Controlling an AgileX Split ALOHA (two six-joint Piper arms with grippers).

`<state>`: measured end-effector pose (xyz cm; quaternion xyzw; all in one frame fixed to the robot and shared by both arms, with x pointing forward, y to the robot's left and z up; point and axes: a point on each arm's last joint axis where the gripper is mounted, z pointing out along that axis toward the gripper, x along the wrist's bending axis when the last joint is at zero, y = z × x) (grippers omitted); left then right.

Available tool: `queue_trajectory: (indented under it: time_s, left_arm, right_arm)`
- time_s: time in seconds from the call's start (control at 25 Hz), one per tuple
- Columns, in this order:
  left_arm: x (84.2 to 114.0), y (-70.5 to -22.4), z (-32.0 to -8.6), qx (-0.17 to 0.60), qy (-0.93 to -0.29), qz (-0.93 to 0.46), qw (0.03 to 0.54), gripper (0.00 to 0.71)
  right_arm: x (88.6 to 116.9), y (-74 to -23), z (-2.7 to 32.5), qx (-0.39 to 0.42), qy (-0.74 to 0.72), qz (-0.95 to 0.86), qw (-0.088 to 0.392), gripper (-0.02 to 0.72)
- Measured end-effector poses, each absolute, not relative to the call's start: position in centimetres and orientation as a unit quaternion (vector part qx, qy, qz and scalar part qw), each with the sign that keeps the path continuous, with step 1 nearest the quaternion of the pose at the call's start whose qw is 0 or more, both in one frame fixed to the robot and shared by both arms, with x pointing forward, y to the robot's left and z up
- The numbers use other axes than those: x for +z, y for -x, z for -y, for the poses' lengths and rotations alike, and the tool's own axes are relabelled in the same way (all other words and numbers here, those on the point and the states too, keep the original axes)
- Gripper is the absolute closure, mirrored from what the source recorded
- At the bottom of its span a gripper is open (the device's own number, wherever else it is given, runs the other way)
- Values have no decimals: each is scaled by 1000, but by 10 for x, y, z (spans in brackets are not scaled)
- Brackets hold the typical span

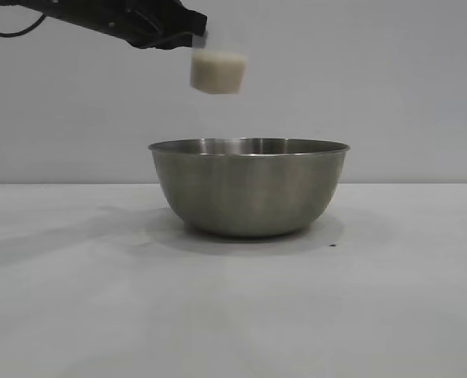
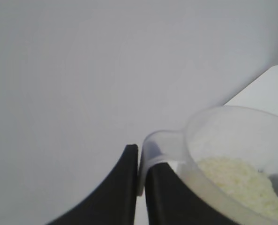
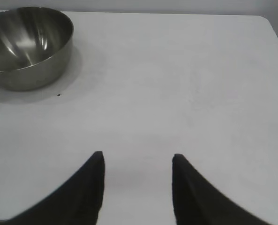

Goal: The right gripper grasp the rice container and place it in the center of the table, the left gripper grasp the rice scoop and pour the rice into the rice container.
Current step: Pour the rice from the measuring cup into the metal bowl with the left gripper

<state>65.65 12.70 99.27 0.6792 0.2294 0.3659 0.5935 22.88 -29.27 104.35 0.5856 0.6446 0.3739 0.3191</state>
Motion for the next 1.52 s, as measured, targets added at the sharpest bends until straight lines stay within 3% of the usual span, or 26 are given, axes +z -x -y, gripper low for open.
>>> queue_trajectory:
  time_s: [0.36,0.84,1.52]
  left_arm:
    - [974,-673,-119,373,-697,-196,580,710]
    - [972,-671,-114,464,-731,-31,499,710]
    - [977,-669,-112,570,-702,137,403,710]
  right_arm:
    - [1043,-229,293,374,-586,-645,319,432]
    - [1043,-229,293,374,-586,-645,319,432]
    - [1043,-229,293,374,-586,-645,319,432]
